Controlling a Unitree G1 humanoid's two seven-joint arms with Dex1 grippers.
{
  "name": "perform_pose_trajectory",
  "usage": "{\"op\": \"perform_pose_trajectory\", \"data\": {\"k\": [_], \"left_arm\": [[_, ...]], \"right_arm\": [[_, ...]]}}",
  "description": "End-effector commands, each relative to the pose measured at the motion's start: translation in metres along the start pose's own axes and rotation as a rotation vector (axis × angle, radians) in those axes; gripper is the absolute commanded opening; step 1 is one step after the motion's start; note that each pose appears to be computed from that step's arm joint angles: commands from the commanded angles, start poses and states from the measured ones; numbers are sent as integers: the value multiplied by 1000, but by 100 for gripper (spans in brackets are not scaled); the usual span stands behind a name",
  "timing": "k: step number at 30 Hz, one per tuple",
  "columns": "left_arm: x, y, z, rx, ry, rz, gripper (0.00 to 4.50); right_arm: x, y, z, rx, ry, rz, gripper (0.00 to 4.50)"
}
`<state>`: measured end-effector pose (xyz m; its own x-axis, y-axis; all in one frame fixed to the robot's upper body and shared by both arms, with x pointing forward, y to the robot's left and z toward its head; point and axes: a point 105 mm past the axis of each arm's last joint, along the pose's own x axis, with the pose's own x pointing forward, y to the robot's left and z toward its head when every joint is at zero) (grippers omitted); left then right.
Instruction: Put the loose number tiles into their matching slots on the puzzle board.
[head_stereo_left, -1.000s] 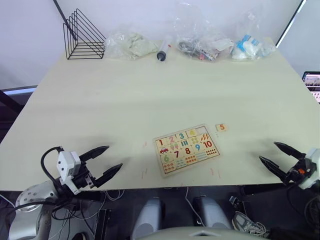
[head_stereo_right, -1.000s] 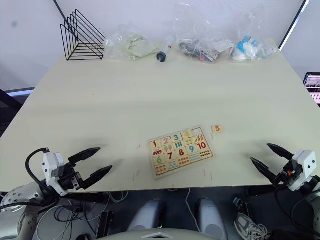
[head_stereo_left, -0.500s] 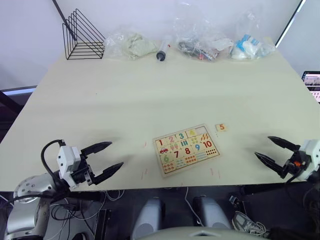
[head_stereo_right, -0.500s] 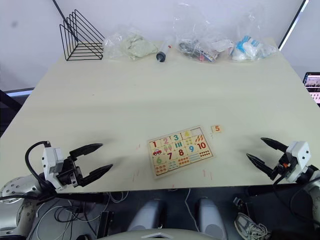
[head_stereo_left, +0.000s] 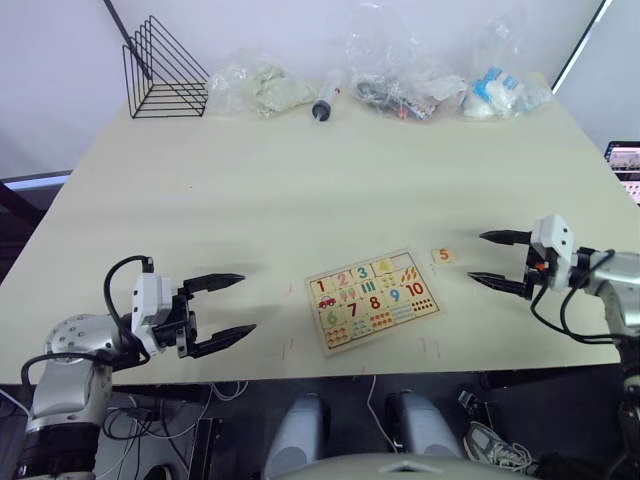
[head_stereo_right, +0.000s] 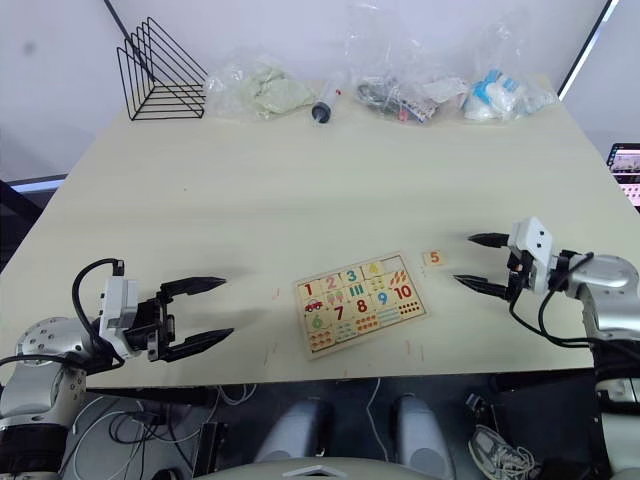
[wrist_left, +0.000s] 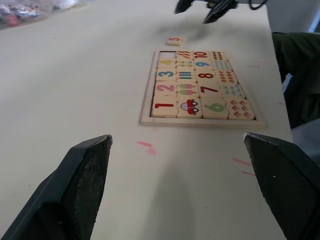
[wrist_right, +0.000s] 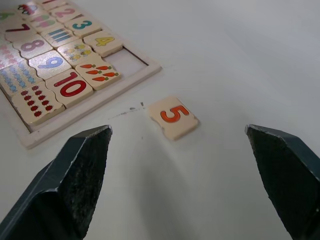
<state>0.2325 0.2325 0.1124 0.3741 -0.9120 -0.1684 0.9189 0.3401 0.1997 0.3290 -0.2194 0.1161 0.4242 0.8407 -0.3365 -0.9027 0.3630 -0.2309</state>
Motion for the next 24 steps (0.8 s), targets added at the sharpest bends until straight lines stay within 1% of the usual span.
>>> {"op": "perform_pose_trajectory", "data": {"k": [1,5,8,11,15,18,24], "left_arm": [[1,1,10,43,-7,-47,450],[5,1,14,55,-18,-78,450],[6,0,16,63,-23,-100,450],[7,-2,16,63,-29,-124,450],[9,-4,16,61,-34,-140,450],[11,-6,15,62,-34,-148,450],[12,-6,14,63,-31,-157,450]], "right_arm": [[13,-9,8,-50,40,78,448],[27,-13,14,-79,75,153,448],[37,-11,16,-126,124,230,448],[40,-13,17,-158,164,274,448],[42,-14,18,-174,188,301,448],[41,-13,13,-195,223,324,448],[44,-15,9,-187,231,314,448]]}}
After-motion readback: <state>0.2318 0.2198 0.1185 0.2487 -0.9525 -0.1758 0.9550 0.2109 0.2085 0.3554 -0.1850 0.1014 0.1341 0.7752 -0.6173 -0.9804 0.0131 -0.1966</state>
